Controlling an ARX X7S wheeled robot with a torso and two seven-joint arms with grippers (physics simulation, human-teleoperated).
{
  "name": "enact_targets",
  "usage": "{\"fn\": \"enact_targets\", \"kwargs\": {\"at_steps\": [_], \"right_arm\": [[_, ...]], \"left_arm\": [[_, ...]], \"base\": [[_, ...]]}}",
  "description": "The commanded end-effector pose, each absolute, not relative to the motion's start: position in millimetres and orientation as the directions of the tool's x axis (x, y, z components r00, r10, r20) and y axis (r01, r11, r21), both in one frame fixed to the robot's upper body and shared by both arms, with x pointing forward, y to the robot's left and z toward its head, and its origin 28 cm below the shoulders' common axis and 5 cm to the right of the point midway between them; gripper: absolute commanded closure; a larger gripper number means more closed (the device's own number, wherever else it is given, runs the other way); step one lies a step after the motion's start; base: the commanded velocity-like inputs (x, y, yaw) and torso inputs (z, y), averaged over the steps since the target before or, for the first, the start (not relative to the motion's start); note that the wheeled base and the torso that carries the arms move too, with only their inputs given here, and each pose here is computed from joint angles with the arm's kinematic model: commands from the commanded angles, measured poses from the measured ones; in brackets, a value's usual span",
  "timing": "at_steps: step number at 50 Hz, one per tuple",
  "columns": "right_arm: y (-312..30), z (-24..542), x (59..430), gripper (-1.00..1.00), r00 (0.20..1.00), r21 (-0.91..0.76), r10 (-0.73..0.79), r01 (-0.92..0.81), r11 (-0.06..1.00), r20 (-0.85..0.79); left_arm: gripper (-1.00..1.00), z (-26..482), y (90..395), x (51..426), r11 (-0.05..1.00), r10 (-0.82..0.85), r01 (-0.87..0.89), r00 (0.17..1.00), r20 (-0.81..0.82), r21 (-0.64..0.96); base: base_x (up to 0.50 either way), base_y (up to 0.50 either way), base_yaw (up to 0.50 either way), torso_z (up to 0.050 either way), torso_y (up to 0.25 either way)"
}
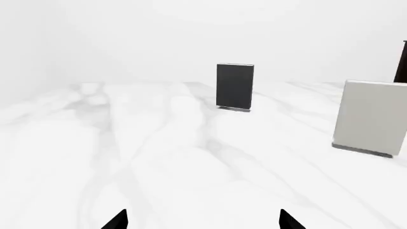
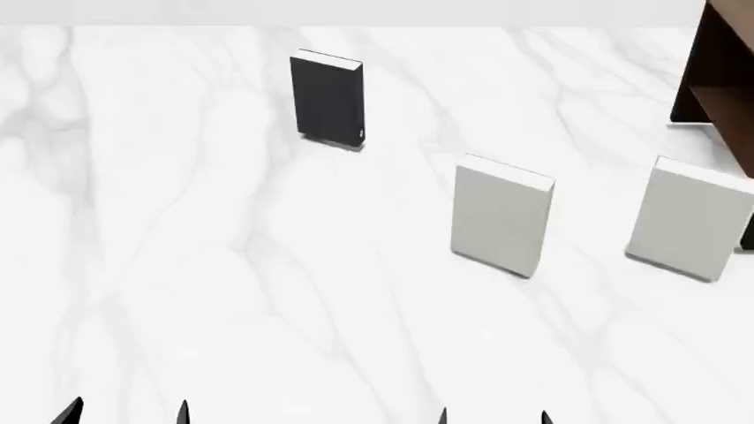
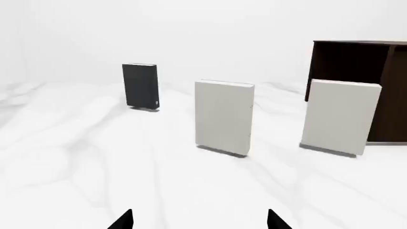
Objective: Pick up the book on the left and place it on top of the shelf.
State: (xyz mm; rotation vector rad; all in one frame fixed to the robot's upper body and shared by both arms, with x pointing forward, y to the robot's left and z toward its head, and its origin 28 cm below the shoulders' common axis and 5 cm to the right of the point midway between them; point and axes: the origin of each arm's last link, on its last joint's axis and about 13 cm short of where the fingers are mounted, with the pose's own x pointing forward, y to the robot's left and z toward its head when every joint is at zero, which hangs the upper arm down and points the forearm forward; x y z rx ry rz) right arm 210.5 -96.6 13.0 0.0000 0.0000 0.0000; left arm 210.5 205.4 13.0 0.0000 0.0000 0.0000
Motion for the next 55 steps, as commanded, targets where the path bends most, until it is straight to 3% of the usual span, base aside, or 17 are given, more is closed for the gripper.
{"fn": "enact_targets", "kwargs": {"at_steps": [1,18,19,20,37,45,55], "right_arm": [[-92.3,14.0,208.2,-1.0,1.0,-0.063,0.011,-0.009,0.998,0.025],[-91.2,12.9,208.4,-1.0,1.0,-0.073,0.01,-0.008,0.997,0.02],[-90.0,12.7,208.3,-1.0,0.999,-0.01,0.045,-0.045,0.999,0.017],[-90.7,13.0,208.1,-1.0,1.0,-0.067,0.019,-0.018,0.998,0.017],[-88.3,11.7,208.0,-1.0,0.999,-0.073,0.035,-0.035,0.997,0.002],[-88.3,10.9,206.5,-1.0,0.999,-0.069,0.036,-0.036,0.997,-0.002],[-86.7,12.8,207.6,-1.0,0.999,-0.068,0.043,-0.044,0.997,-0.018]], "left_arm": [[-1.0,10.8,205.6,209.0,1.0,0.013,-0.013,1.0,-0.027,0.002],[-1.0,10.1,204.0,207.4,1.0,0.007,-0.007,1.0,-0.025,0.025],[-1.0,10.9,203.8,207.9,1.0,0.007,-0.006,1.0,-0.009,0.025],[-1.0,8.1,204.1,208.1,1.0,0.008,-0.007,0.999,-0.034,0.026],[-1.0,5.5,204.4,208.6,1.0,0.01,-0.009,0.999,-0.044,0.022],[-1.0,4.3,204.2,207.9,1.0,0.009,-0.008,0.999,-0.048,0.024],[-1.0,3.0,203.8,207.5,1.0,0.009,-0.008,0.999,-0.053,0.022]], "base": [[0.0,0.0,0.0,0.0,0.0],[0.0,0.0,0.0,0.0,0.0],[0.0,0.0,0.0,0.0,0.0],[0.0,0.0,0.0,0.0,0.0],[0.0,0.0,0.0,0.0,0.0],[0.0,-0.49,0.0,0.0,0.0],[0.0,0.0,0.0,0.0,0.0]]}}
